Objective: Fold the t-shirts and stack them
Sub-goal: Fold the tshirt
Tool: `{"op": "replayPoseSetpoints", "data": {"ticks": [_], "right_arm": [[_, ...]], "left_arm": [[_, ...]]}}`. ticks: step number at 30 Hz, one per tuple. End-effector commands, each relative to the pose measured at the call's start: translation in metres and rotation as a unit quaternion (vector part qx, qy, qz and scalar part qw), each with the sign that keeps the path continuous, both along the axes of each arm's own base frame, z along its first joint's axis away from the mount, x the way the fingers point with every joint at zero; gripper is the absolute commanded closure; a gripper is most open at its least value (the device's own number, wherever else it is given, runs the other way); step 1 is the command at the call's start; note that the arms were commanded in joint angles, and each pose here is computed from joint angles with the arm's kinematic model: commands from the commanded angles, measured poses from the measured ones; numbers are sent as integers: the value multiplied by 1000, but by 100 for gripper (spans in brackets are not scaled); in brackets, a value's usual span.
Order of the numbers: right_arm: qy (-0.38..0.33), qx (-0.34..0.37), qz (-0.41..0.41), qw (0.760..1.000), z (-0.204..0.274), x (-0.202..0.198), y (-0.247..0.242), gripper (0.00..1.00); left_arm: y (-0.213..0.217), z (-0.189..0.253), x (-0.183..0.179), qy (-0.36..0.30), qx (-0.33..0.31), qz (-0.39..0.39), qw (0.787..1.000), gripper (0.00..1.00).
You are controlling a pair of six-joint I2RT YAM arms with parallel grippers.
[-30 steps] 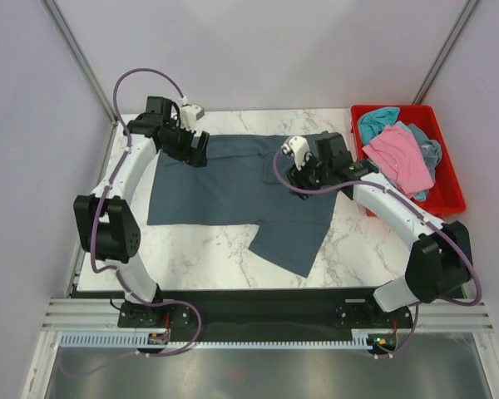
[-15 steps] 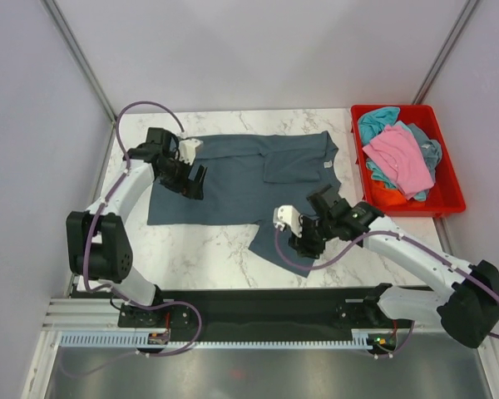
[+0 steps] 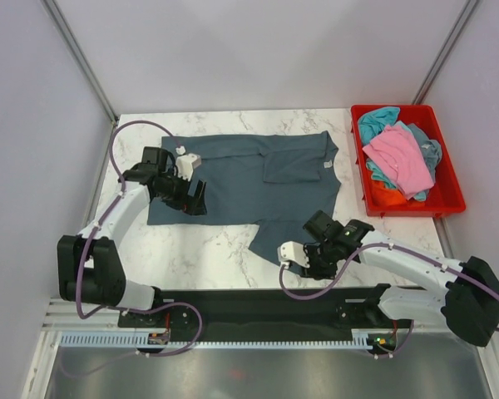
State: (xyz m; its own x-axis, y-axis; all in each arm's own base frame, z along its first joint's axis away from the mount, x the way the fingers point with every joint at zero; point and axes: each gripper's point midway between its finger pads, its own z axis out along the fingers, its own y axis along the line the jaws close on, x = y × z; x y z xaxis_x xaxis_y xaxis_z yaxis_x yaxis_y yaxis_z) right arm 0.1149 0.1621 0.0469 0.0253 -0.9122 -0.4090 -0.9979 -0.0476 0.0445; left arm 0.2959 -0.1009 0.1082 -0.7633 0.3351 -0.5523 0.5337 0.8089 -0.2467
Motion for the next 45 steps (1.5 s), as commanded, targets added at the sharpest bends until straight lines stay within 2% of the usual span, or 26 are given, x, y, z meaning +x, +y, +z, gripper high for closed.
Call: {"op": "replayPoseSetpoints", "data": {"ticks": [1,8,16,25,41,44,45], "right_arm": [[-46,1,27,999,1,10,-1,55],[-55,42,18,997,7,15,21,56],[-28,47,52,997,5,4,36,58],[-10,32,78,996,-4,-6,36,58],[-33,2,86,996,-33,7,33,58],[-35,-5,90,995,-36,7,30,59],[-36,-7,91,995,-37,7,28,63]], "left_arm": [[-3,18,8,-43,-17,14,999,1],[10,8,6,-43,20,18,999,3],[13,2,18,-33,32,23,999,5],[15,1,28,-32,41,28,998,6],[15,-6,33,-22,42,30,998,6],[15,-6,34,-22,42,30,998,6],[15,-6,35,-21,42,31,998,6]]}}
